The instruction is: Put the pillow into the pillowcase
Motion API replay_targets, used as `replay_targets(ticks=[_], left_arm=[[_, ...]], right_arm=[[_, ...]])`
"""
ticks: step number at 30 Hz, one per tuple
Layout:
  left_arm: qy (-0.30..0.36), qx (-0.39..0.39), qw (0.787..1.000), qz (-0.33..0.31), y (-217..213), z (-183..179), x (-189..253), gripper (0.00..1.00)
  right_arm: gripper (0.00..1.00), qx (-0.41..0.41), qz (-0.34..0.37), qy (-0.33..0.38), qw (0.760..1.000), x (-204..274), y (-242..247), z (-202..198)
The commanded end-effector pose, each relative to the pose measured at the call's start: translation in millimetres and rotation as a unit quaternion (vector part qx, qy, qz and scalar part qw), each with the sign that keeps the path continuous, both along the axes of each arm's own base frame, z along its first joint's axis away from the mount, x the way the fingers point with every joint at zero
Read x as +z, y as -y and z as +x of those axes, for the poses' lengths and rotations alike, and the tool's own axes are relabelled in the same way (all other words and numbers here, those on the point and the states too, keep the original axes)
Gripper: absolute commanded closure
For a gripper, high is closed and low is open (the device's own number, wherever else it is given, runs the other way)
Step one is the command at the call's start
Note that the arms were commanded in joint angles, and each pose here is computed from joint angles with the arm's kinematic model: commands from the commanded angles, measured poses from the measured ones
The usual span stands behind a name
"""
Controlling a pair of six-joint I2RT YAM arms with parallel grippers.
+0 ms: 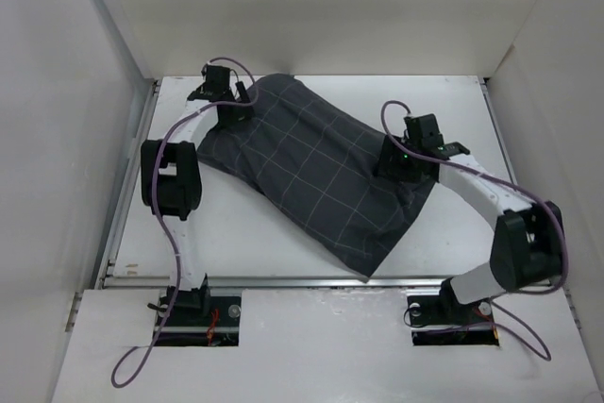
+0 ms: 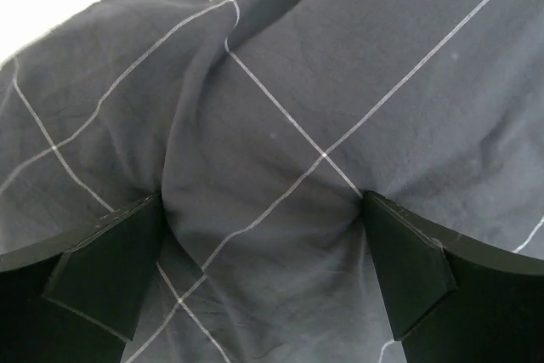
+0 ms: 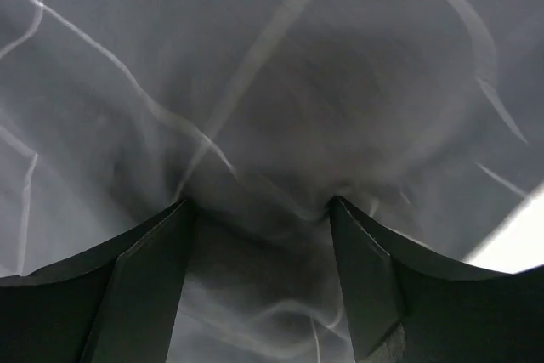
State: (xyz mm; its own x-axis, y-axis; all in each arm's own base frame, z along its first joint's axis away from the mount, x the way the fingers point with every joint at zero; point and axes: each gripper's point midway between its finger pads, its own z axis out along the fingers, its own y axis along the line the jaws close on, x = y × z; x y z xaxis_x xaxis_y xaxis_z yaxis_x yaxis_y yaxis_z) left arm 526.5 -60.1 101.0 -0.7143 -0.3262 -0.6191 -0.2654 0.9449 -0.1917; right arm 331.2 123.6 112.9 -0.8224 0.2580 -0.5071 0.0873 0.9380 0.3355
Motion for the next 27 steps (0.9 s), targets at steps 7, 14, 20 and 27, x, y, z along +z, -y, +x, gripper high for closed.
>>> replay_targets(ticks=[7,14,20,27], left_arm=[[-0.051,0.084,0.994,-0.046,-24.5,-100.3,-34.9,0.00],[-0.035,0.147,0.988,-0.035,-42.4,-150.2,-19.8,0.00],[0.022,0.176,0.984,-0.008,-57.9,-122.8,36.8,0.00],[0.073,0.172,0.982,-0.017,-57.2,-107.9,81.0,0.00]], right_arm=[[0.29,0.076,-0.011,0.116,0.990,21.3,-46.6,144.2],[0.22,0.021,-0.063,0.188,0.980,102.3,-0.2,169.5],[0.19,-0.003,-0.035,0.138,0.990,63.0,62.6,161.5],[0.19,0.044,-0.014,0.128,0.991,38.6,57.1,164.7]])
